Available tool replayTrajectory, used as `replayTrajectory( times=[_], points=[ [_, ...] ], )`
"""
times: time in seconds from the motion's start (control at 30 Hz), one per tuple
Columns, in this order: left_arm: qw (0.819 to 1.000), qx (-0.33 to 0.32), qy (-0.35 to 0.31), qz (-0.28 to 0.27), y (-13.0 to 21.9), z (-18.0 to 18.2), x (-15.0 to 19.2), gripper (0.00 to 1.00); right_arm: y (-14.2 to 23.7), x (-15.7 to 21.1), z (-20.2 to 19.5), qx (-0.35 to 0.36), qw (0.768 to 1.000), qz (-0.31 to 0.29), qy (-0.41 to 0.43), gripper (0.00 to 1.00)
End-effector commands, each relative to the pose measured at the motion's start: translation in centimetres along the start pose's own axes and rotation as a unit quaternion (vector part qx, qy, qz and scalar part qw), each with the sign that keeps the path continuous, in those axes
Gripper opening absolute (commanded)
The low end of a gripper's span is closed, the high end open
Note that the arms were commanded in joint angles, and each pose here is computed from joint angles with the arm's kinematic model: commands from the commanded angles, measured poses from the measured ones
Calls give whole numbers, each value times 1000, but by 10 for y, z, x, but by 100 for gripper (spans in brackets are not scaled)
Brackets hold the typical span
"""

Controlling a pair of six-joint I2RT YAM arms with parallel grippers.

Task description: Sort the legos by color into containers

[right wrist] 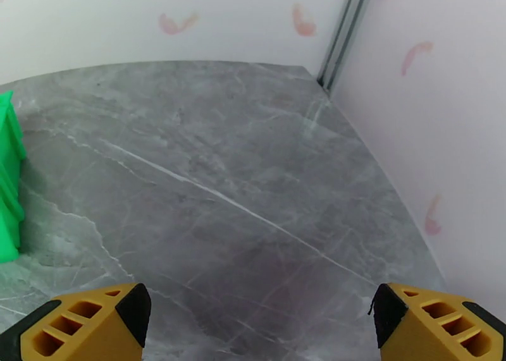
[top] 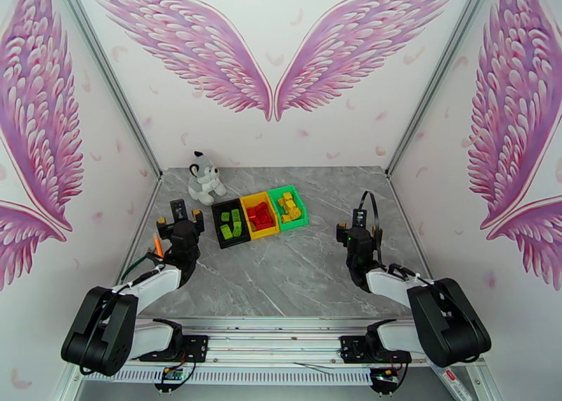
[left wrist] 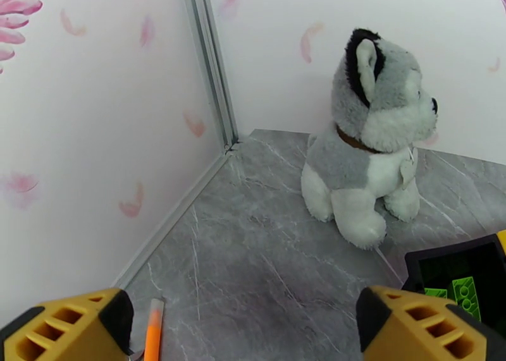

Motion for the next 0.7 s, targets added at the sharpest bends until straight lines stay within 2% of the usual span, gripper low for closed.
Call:
replayTrajectory(
  times=[0.0, 0.07, 0.1, 0.2, 0.27, 0.33, 0.4, 0.47, 0.53, 0.6, 0.67],
  points=[
    [1000, 14, -3, -21, -7, 1, -8, 99, -4, -16, 8, -41, 997, -64, -25, 99],
    [1000, 12, -12, -21, -10, 3, -6, 99, -11, -10, 7, -50, 996, -68, -33, 100],
    [999, 39, -11, -20, -12, 1, -6, 99, -12, -10, 12, -68, 995, -61, -28, 99],
    [997, 55, -6, -48, -9, -1, -9, 99, -14, -2, 14, -87, 994, -50, -30, 99],
    [996, 63, -7, -55, -7, -1, -8, 99, -16, 0, 12, -76, 994, -75, -31, 100],
    [995, 73, -12, -67, -1, -4, -7, 99, -21, 1, 13, -78, 996, -38, -33, 99],
    [996, 68, -17, -59, 1, -4, -5, 99, -22, -1, 13, -74, 996, -46, -32, 99],
    [998, 48, -18, -26, -1, -3, 2, 99, -22, 0, 13, -75, 996, -39, -32, 99],
    [999, 46, -8, -12, -5, -1, 31, 99, -22, 0, 13, -75, 996, -41, -32, 99],
    [995, 61, 7, -75, 4, -2, 44, 99, -22, -1, 13, -75, 996, -43, -33, 99],
    [994, 74, -1, -83, 4, -8, 49, 99, -22, -1, 13, -75, 996, -41, -32, 99]
  ],
)
Point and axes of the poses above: each hand's point on the last joint's axis, 136 mm out from that joint toward the fingers, its own y axis back along the fingers, its own z axis along the line the jaws close on, x = y × z, the point moved 5 cm from there along y, back along the fingers, and after that the axes turned 3 degrees about -y, right-handed, at the moved point
